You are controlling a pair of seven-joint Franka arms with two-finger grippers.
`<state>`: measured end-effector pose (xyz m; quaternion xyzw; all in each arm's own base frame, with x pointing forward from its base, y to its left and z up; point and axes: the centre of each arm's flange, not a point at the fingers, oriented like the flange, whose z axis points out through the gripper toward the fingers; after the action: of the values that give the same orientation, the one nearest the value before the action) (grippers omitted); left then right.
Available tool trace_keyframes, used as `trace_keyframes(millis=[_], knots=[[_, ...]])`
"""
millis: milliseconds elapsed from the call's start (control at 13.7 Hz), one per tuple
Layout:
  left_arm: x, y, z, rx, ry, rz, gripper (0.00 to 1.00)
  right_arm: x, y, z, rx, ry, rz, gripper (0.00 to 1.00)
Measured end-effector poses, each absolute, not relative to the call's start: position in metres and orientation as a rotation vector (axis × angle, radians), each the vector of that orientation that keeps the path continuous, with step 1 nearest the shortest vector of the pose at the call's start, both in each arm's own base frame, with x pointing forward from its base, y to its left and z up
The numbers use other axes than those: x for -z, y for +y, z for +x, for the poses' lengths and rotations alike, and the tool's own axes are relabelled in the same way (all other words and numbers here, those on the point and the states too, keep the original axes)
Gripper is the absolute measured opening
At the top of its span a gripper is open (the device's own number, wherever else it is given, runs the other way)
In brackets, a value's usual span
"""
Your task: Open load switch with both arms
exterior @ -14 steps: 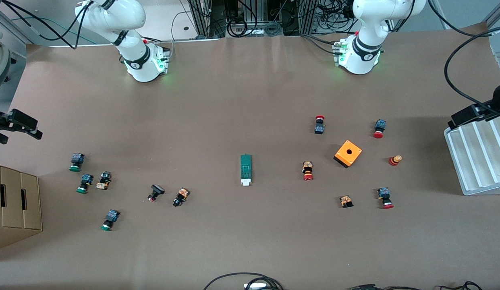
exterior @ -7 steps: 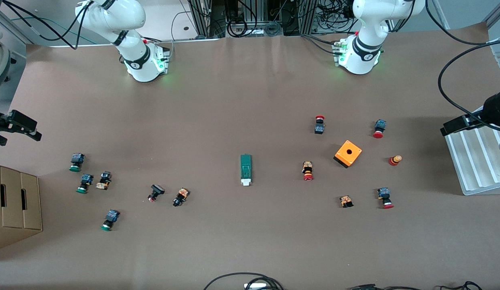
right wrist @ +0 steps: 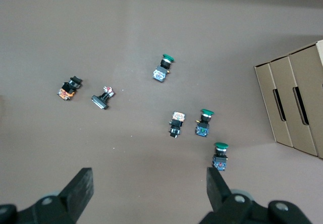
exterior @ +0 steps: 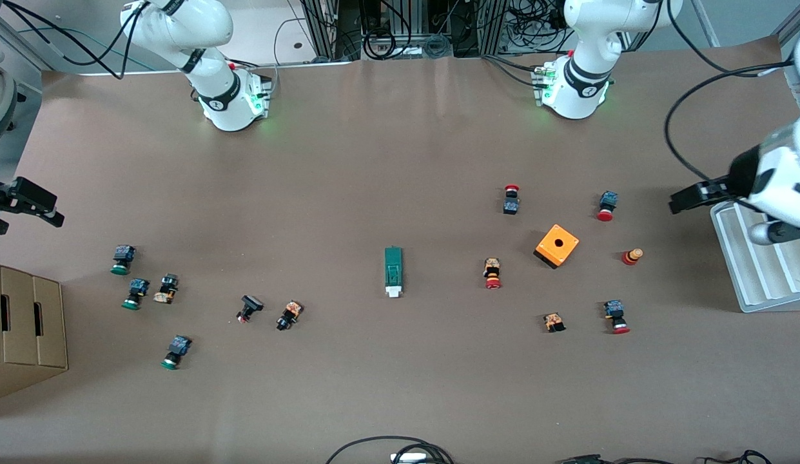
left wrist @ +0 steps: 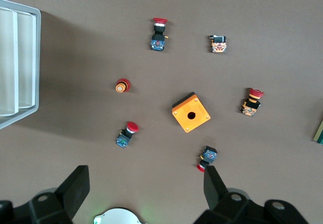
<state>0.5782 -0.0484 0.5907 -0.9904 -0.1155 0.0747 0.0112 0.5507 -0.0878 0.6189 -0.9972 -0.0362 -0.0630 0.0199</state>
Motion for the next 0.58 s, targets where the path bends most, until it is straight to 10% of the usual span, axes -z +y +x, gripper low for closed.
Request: trace_keyframes(millis=[584], knots=[[-0.598, -0.158, 0.556, -0.185, -0.360, -3.020, 1.00, -0.606, -0.071, 0.549, 0.086, -0.170, -3.082, 1.00]])
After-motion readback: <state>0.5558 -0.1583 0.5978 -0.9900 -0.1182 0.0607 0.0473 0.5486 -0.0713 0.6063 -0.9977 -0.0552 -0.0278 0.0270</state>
